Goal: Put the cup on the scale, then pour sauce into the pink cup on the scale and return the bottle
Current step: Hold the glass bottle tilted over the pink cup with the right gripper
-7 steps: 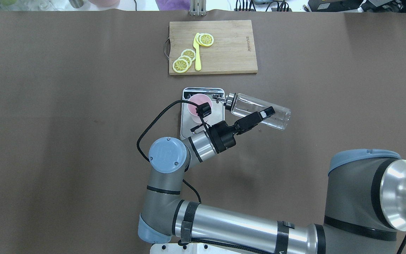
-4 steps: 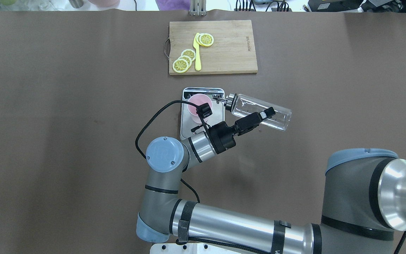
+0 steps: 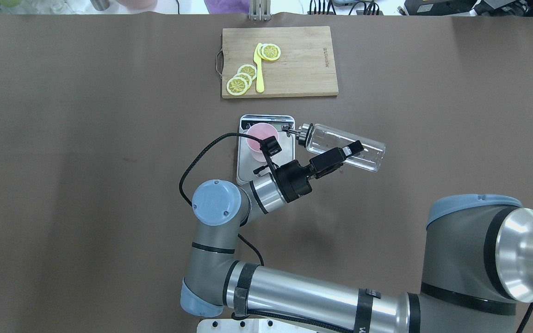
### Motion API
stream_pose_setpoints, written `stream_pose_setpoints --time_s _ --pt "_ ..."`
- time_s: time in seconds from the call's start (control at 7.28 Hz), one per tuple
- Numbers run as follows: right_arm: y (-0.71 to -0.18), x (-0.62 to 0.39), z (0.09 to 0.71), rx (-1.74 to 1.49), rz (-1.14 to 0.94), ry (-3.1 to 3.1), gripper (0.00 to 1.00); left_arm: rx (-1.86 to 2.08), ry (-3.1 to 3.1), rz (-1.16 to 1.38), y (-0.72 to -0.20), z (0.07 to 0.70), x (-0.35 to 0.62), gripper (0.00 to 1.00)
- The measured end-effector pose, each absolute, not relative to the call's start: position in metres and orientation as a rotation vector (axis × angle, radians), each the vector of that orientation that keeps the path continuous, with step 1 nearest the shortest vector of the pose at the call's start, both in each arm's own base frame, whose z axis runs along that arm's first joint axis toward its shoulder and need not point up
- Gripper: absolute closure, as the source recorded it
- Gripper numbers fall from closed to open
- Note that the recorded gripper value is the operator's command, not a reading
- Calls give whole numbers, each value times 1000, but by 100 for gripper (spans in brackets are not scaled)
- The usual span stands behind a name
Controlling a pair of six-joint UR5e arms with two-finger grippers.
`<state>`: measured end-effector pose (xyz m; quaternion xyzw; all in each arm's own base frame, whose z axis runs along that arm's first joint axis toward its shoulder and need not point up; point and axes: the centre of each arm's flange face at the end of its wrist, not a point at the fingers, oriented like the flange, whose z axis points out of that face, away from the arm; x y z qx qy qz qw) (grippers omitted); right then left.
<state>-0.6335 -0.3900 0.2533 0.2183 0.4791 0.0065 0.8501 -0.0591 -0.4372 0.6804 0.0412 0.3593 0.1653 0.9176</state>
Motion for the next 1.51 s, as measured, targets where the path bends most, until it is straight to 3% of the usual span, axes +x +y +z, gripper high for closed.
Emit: stream_pose_setpoints --time_s 1.51 --pt "-386 -638 238 407 -8 1109 100 84 739 340 -436 682 -59 2"
